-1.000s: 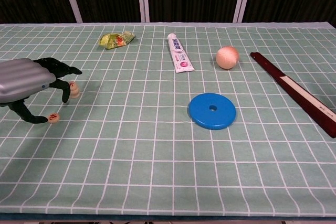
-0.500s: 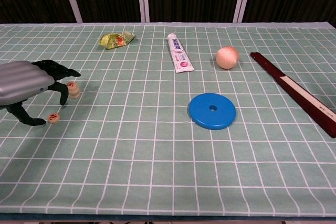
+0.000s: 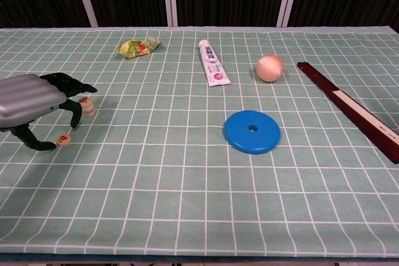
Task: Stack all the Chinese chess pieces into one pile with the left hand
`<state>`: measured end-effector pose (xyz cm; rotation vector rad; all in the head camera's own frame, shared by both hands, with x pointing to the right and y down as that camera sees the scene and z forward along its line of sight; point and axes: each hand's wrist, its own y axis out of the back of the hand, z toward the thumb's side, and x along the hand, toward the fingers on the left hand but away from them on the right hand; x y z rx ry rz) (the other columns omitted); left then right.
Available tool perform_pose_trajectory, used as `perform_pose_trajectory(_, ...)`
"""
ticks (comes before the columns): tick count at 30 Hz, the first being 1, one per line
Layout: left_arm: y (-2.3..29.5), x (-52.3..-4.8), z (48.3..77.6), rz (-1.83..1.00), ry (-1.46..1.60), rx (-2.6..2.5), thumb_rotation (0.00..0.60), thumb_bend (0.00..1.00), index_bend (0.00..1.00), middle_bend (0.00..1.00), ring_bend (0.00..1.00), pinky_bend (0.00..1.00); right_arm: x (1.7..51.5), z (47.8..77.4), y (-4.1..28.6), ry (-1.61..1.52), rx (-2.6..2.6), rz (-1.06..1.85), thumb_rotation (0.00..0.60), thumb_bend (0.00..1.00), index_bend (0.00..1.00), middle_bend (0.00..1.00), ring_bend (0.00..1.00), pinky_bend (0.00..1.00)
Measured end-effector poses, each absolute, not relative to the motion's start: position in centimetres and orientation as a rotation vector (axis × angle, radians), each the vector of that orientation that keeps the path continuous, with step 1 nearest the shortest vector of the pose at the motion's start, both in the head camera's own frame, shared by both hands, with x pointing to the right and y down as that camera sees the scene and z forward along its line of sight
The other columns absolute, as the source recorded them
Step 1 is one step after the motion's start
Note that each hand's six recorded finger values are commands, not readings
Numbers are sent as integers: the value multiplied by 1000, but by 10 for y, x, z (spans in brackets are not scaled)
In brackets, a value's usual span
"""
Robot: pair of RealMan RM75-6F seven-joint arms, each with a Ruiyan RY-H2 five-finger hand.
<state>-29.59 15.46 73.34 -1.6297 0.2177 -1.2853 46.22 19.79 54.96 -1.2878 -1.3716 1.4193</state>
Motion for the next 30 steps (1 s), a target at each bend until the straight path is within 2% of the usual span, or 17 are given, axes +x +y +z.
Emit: perform_pose_trajectory(30,156,-291,739,-1281,206,-1613,600,250,487,0,0,0,462,550,198,-1371,-1289,1421,600,232,104,13,0,0)
